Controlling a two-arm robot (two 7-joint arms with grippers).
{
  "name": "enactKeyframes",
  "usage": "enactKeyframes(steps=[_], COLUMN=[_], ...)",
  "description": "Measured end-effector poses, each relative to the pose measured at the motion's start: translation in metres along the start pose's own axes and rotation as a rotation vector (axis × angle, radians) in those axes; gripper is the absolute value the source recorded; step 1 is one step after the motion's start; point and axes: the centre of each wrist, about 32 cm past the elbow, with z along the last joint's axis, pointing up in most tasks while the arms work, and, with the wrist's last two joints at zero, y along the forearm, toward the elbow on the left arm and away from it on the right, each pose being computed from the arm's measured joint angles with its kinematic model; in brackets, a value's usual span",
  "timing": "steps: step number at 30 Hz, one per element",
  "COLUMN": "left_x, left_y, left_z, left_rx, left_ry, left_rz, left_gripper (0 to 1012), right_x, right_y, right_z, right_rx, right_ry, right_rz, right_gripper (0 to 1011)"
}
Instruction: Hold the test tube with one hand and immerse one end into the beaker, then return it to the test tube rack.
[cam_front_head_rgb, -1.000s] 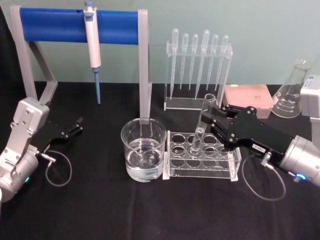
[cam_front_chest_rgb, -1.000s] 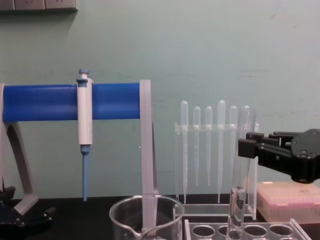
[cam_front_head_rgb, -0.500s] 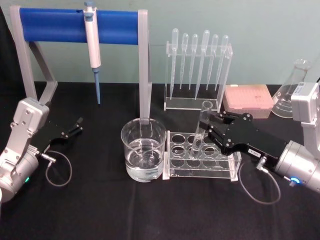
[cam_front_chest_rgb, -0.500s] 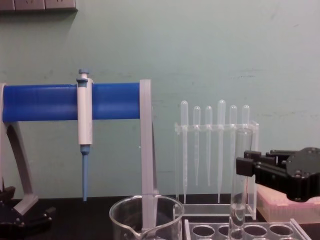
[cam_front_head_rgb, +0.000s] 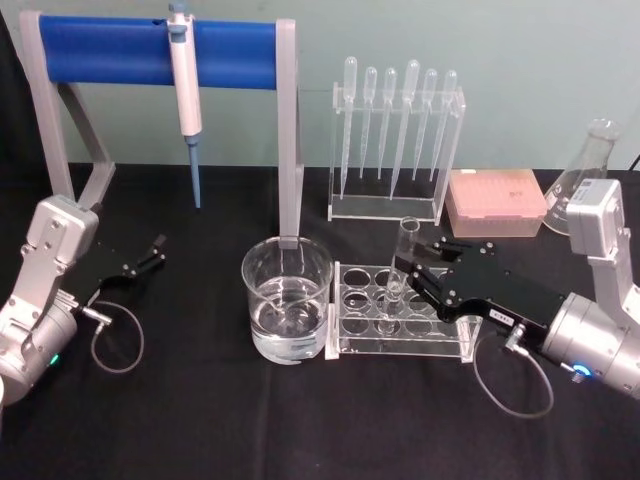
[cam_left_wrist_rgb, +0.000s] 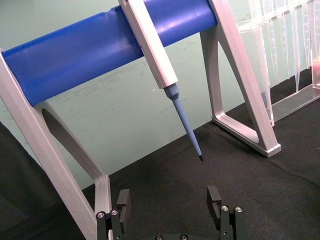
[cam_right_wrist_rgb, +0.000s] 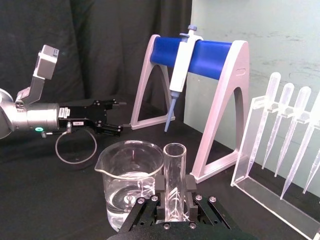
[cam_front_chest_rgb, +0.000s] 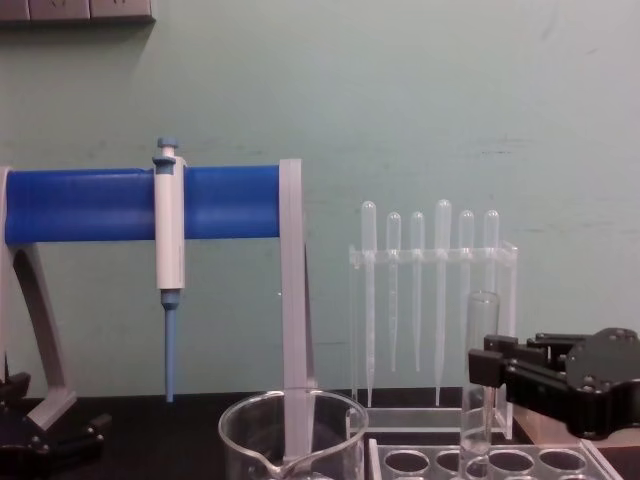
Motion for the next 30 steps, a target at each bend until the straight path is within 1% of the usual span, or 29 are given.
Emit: enactKeyframes(steps=[7,16,18,20,23,24,25,26,27,29,30], left_x=[0.0,0.0,0.0,0.0,0.0,0.0,0.0,0.0,0.0,0.0,0.0], left_y=[0.0,0.0,0.0,0.0,0.0,0.0,0.0,0.0,0.0,0.0,0.0], left_z=[0.0,0.0,0.0,0.0,0.0,0.0,0.0,0.0,0.0,0.0,0.0], left_rx=[0.0,0.0,0.0,0.0,0.0,0.0,0.0,0.0,0.0,0.0,0.0], left_ry=[0.0,0.0,0.0,0.0,0.0,0.0,0.0,0.0,0.0,0.0,0.0], left_rz=[0.0,0.0,0.0,0.0,0.0,0.0,0.0,0.0,0.0,0.0,0.0], left_gripper=[1000,1000,1000,1000,1000,1000,1000,1000,1000,1000,1000], right_x=[-0.001,-0.0009,-0.0009,-0.0009,-0.0008,-0.0007,-0.0007,-0.0007,-0.0007,-0.0011,-0.0014], right_y=[0.0006,0.0004,0.0004,0.0003,0.0003,0.0002,0.0002,0.0002,0.0001,-0.0005,-0.0011], right_z=[-0.0029,-0.0028,-0.0027,-0.0026,-0.0025,-0.0024,-0.0024,-0.0024,-0.0023,-0.0016,-0.0007], right_rx=[-0.007,-0.007,-0.006,-0.006,-0.006,-0.006,-0.006,-0.006,-0.006,-0.002,0.005], right_ry=[0.003,0.003,0.003,0.003,0.003,0.003,0.003,0.003,0.003,0.002,0.001], right_rz=[-0.001,-0.001,-0.001,-0.001,-0.001,-0.001,-0.001,-0.001,-0.001,-0.002,-0.002], right_gripper=[241,242,293,367,424,484,492,521,579,634,634])
